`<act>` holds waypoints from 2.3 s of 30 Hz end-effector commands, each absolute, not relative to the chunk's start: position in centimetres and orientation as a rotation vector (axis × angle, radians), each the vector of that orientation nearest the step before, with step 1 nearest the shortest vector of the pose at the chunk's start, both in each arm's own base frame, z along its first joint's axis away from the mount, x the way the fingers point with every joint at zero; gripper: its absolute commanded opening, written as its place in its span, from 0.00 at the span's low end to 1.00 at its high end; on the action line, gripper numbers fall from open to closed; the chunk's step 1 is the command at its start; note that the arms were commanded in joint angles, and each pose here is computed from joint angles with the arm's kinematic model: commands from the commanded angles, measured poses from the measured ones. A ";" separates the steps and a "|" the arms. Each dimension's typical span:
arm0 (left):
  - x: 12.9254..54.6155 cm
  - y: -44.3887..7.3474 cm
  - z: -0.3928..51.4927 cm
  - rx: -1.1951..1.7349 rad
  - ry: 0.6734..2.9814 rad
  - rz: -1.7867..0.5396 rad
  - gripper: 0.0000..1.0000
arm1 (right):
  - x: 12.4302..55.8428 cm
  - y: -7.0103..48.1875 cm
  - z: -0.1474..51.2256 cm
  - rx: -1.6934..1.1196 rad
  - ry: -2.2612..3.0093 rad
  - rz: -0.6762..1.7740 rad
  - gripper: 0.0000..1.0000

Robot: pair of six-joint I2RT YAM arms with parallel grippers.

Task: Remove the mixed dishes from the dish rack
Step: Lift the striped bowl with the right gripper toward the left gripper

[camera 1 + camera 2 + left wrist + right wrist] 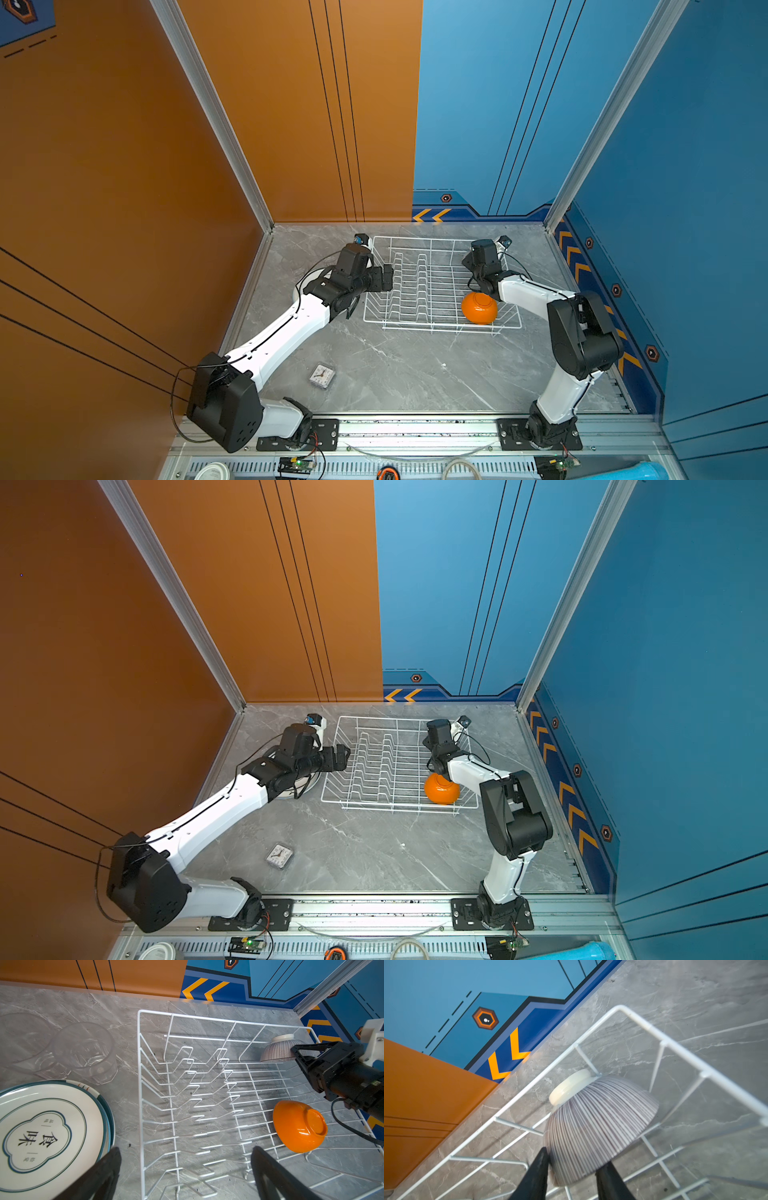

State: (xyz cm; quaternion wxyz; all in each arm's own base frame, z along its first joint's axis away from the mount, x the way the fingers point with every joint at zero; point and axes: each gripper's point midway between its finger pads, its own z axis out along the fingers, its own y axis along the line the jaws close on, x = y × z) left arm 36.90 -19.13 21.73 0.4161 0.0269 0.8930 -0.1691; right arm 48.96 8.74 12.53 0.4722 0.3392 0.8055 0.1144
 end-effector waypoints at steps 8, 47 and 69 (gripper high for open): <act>37.1 -19.3 22.0 0.086 2.252 -0.437 0.98 | 49.9 7.4 13.3 0.927 1.838 0.304 0.48; 36.9 -19.2 21.5 0.084 2.271 -0.443 0.98 | 50.8 13.4 18.3 0.658 2.015 0.486 0.00; 35.3 -18.9 22.9 0.077 2.148 -0.602 0.98 | 46.1 23.7 26.7 0.333 2.057 1.001 0.00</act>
